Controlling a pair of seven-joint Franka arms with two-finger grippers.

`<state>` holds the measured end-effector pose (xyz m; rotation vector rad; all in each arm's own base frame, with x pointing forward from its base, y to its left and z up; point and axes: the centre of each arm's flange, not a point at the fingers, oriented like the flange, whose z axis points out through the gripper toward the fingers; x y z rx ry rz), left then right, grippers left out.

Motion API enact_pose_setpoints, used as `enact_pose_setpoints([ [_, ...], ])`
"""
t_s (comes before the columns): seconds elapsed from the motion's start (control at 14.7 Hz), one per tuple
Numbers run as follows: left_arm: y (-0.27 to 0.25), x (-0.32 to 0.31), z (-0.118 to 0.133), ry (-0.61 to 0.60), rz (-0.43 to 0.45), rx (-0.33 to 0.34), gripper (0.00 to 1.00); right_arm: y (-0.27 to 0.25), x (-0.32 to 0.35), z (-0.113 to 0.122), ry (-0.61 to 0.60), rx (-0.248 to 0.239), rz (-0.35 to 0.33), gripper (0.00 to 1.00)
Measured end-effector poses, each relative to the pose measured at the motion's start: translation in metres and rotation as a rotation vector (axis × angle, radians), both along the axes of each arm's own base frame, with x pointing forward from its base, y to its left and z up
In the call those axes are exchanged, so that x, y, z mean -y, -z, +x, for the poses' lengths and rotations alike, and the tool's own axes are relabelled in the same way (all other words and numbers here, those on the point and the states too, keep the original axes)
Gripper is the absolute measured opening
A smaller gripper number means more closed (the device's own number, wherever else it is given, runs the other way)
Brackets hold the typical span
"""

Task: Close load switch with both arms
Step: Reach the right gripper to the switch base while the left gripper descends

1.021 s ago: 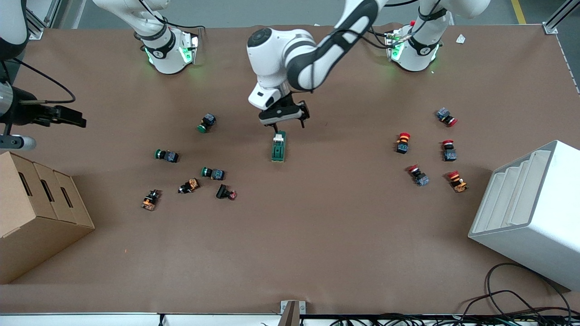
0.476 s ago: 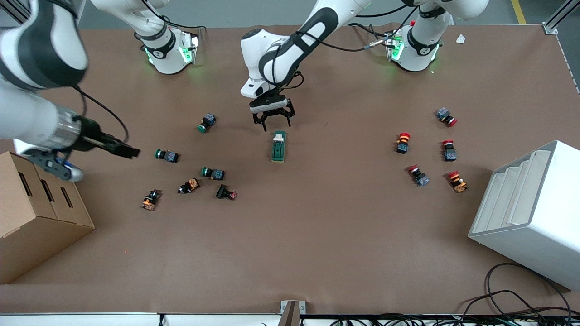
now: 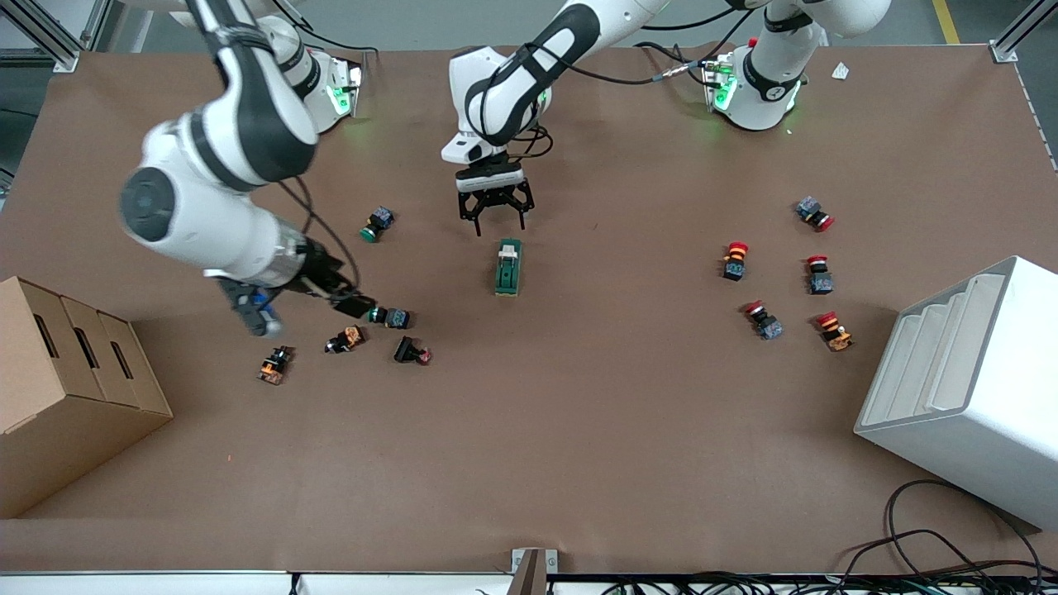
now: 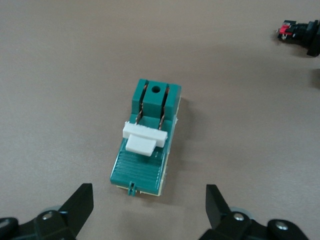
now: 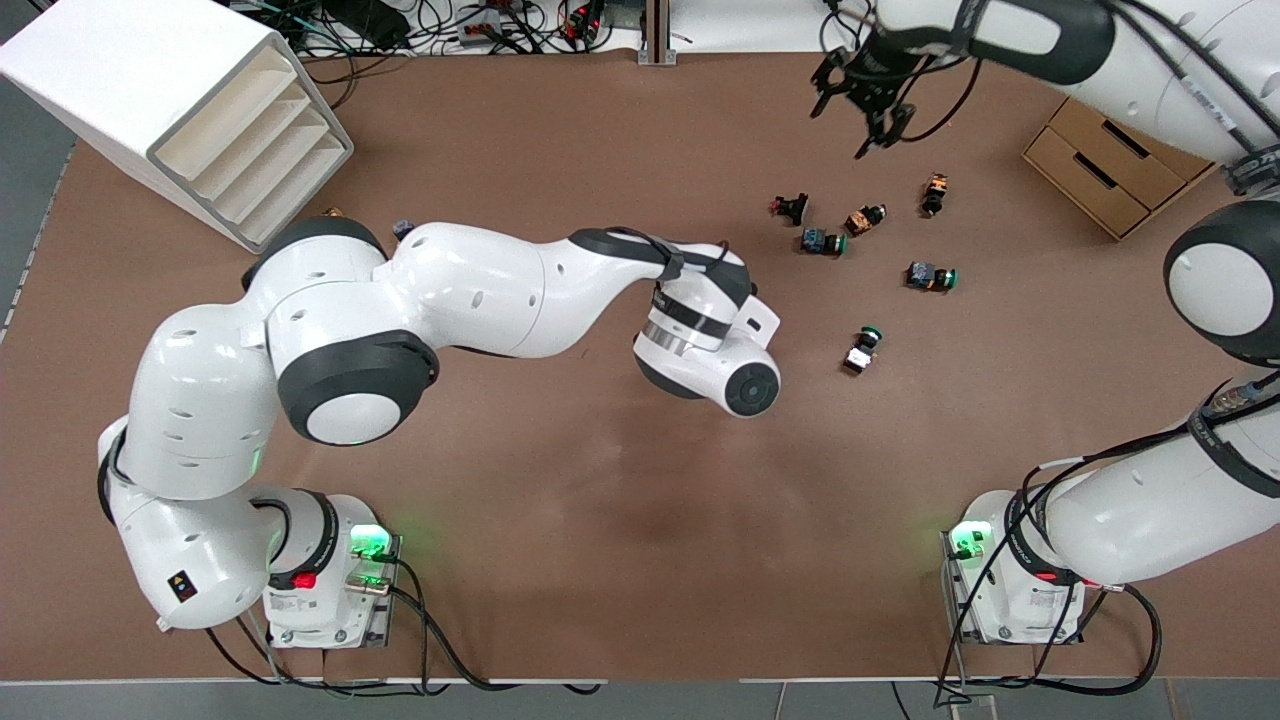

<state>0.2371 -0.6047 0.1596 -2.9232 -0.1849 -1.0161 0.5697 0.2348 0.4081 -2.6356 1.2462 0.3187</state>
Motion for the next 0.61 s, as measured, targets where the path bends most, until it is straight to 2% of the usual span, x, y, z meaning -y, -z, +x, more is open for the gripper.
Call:
enact_pose_setpoints([
  [0.27, 0.029, -0.012, -0.007, 0.027, -0.048, 0.094, 0.99, 0.060, -0.048, -0.027, 0.033, 0.030, 0.034, 1.00],
  [0.61, 0.048, -0.018, -0.011, 0.077, -0.093, 0.169, 0.99, 0.115, -0.108, -0.063, 0.009, 0.081, 0.046, 1.00],
])
